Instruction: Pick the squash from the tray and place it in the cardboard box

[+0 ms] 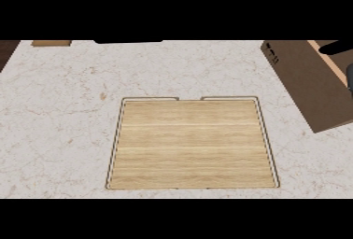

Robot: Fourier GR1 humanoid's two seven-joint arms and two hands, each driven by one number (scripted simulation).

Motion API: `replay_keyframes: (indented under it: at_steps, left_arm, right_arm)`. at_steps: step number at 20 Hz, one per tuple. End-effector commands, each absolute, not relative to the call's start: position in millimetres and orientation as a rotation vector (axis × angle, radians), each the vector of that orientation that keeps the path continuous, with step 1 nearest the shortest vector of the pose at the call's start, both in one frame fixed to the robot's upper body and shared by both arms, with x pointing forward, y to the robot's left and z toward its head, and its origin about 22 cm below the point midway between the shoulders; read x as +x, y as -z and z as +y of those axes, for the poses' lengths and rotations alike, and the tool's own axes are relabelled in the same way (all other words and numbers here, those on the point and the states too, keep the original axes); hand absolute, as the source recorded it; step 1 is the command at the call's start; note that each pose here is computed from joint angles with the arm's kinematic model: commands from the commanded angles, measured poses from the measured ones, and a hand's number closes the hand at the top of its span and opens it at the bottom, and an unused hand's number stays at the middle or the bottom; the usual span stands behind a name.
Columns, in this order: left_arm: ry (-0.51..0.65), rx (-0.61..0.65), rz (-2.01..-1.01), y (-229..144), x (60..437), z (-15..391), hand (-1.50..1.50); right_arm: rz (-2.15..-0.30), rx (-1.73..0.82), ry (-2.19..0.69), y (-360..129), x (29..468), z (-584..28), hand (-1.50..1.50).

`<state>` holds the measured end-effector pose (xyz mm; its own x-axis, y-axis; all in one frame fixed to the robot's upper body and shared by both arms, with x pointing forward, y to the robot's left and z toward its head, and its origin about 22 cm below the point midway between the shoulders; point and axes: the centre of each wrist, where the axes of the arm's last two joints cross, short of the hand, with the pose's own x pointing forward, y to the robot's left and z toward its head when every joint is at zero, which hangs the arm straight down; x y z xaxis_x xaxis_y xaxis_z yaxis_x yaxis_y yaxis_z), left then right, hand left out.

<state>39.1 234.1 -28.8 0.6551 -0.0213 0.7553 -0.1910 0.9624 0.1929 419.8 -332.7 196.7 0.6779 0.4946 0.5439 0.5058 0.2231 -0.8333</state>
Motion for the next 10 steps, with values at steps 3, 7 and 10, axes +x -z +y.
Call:
replay_keyframes:
  at_steps: [3, 7, 10]
  left_arm:
    - [-0.126, 0.326, -1.312, -9.8, 130.6, 249.9, 0.0]
    - [-0.138, 0.318, -1.285, -1.5, 127.5, 244.9, 0.0]
    - [-0.138, 0.335, -1.293, -3.1, 130.2, 248.8, 0.0]
  right_arm:
    - [-1.145, -1.329, 0.145, -197.2, 415.5, -340.0, -1.5]
    - [-1.293, -1.24, 0.311, -197.2, 411.8, -338.3, -1.5]
    - [-1.338, -1.208, 0.41, -195.6, 405.6, -351.3, -1.5]
